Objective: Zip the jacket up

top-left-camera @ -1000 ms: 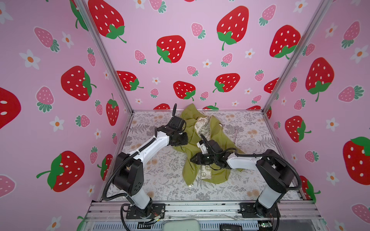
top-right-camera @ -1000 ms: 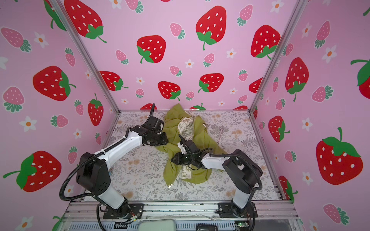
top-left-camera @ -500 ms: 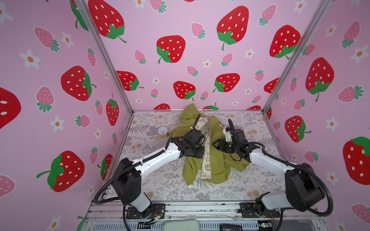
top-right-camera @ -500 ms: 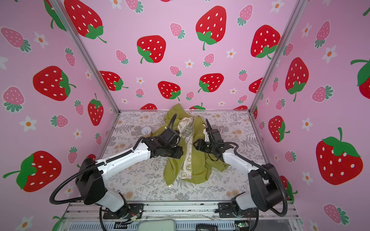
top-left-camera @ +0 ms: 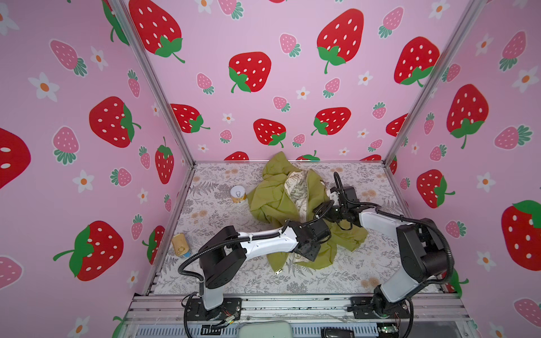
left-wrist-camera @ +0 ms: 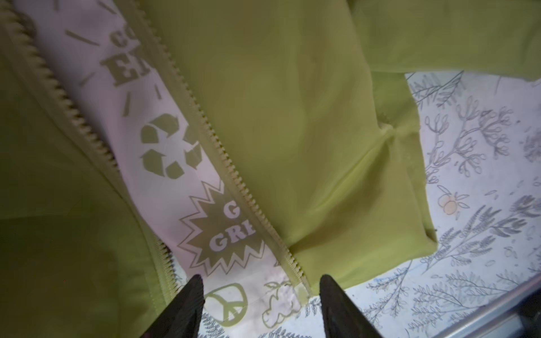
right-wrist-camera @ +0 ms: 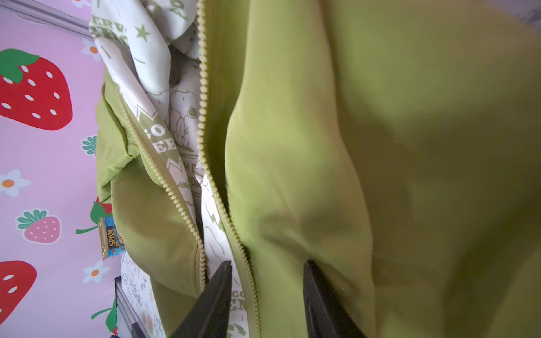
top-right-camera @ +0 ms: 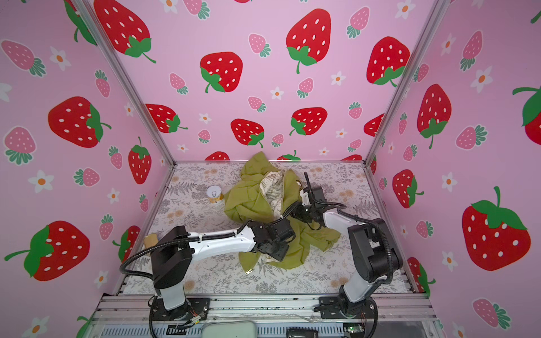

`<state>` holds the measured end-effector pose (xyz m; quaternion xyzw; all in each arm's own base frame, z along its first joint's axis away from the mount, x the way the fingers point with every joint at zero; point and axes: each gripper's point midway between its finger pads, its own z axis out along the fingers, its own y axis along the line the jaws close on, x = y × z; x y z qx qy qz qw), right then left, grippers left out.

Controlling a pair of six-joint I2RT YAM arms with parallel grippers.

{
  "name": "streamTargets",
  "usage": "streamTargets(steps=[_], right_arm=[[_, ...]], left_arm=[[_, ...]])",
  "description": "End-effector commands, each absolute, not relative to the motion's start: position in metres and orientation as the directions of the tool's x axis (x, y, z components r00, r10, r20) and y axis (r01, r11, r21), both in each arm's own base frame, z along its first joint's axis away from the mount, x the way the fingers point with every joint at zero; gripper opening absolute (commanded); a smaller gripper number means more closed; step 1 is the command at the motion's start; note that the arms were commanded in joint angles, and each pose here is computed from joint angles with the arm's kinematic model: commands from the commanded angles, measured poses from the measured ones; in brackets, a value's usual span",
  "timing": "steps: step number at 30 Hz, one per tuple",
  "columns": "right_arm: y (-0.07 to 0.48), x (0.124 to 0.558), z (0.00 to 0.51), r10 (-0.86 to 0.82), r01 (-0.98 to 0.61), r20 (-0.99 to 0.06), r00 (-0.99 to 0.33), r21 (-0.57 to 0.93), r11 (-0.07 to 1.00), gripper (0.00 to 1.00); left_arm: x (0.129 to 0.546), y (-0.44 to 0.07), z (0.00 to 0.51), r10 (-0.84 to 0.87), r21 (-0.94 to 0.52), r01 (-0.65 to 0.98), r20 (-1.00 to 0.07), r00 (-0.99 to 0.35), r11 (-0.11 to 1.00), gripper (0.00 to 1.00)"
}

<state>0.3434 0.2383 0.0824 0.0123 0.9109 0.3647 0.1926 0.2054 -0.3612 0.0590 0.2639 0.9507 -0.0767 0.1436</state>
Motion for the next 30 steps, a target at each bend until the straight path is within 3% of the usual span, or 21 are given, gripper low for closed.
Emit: streamTargets(steps=[1, 10, 18, 30], right_arm=[[0.236, 0.341, 0.081, 0.178, -0.109, -0.324, -0.929, 0.700, 0.706, 0.43], [0.226, 0.334, 0.067, 0.188, -0.084, -0.300, -0.935, 0.705, 0.704, 0.42], [0.220, 0.329, 0.054, 0.190, -0.062, -0.279, -0.941, 0.698, 0.714, 0.37], [0.216, 0.326, 0.035, 0.184, -0.040, -0.256, -0.949, 0.678, 0.734, 0.28]], left_arm=[[0.212, -0.370, 0.065, 0.443, -0.062, 0.487, -0.327, -0.835, 0.871, 0.67], [0.213, -0.367, 0.030, 0.410, -0.017, 0.428, -0.257, -0.875, 0.904, 0.66], [0.212, -0.352, 0.017, 0.374, 0.007, 0.384, -0.240, -0.896, 0.923, 0.58], [0.217, -0.338, 0.024, 0.326, -0.037, 0.347, -0.261, -0.909, 0.937, 0.22]])
